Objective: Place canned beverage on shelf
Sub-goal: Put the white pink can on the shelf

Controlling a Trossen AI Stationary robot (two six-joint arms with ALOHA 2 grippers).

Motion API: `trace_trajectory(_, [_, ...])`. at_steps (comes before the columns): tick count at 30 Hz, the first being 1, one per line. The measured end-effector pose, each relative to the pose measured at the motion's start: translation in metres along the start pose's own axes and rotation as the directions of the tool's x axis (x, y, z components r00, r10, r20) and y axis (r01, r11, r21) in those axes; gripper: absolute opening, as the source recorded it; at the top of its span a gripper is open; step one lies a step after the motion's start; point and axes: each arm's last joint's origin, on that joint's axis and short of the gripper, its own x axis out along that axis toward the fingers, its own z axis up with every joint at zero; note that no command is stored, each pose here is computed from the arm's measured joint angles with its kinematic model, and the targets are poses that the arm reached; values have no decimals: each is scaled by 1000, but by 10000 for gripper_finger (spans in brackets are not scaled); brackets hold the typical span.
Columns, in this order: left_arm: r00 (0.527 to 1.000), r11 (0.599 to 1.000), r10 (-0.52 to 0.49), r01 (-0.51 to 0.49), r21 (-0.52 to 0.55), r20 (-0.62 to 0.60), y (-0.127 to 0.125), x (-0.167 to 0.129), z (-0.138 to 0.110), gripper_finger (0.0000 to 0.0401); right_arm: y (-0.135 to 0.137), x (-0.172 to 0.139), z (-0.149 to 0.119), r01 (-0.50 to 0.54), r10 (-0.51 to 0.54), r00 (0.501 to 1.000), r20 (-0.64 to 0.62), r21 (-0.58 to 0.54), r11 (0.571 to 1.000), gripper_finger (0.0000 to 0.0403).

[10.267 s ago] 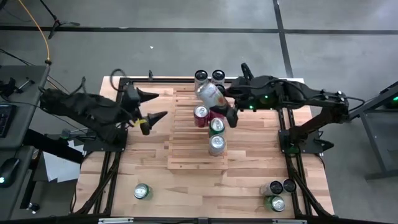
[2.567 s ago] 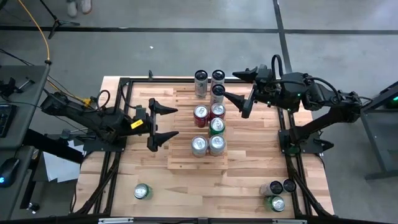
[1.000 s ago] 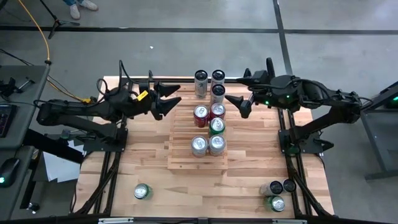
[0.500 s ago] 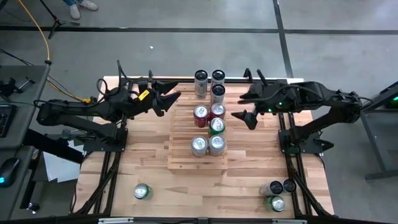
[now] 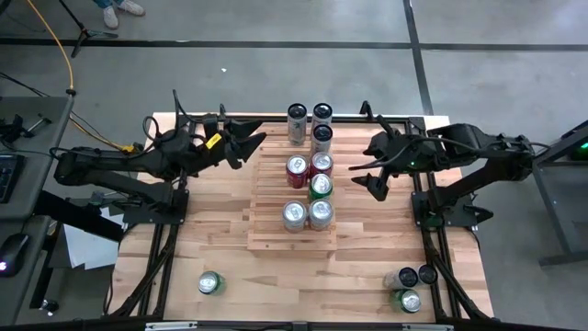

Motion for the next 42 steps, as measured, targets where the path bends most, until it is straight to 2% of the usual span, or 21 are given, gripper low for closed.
trace_trajectory(6, [999,999,-34,34,6,-22,-2,-1,-1,400,0,0,0,0,0,1000,1,3,1000,396])
trace_trajectory(15, [993,988,-96,103,115,-71,-4,-3,0,400,1,0,-1,-42,43,999,-22,76,996,396])
trace_trajectory(19, [991,983,-73,90,161,-109,-2,-12,4,400,2,0,-1,-75,80,996,-40,119,990,396])
trace_trajectory(30, [966,974,-10,67,215,-257,6,-48,17,400,3,1,-1,-67,79,996,-42,228,971,396])
trace_trajectory(37, [952,968,25,53,244,-304,11,-58,18,400,6,8,0,-53,78,995,-65,315,947,396])
trace_trajectory(42, [948,967,45,39,253,-316,12,-57,16,400,18,15,-4,-140,219,960,-176,375,916,396])
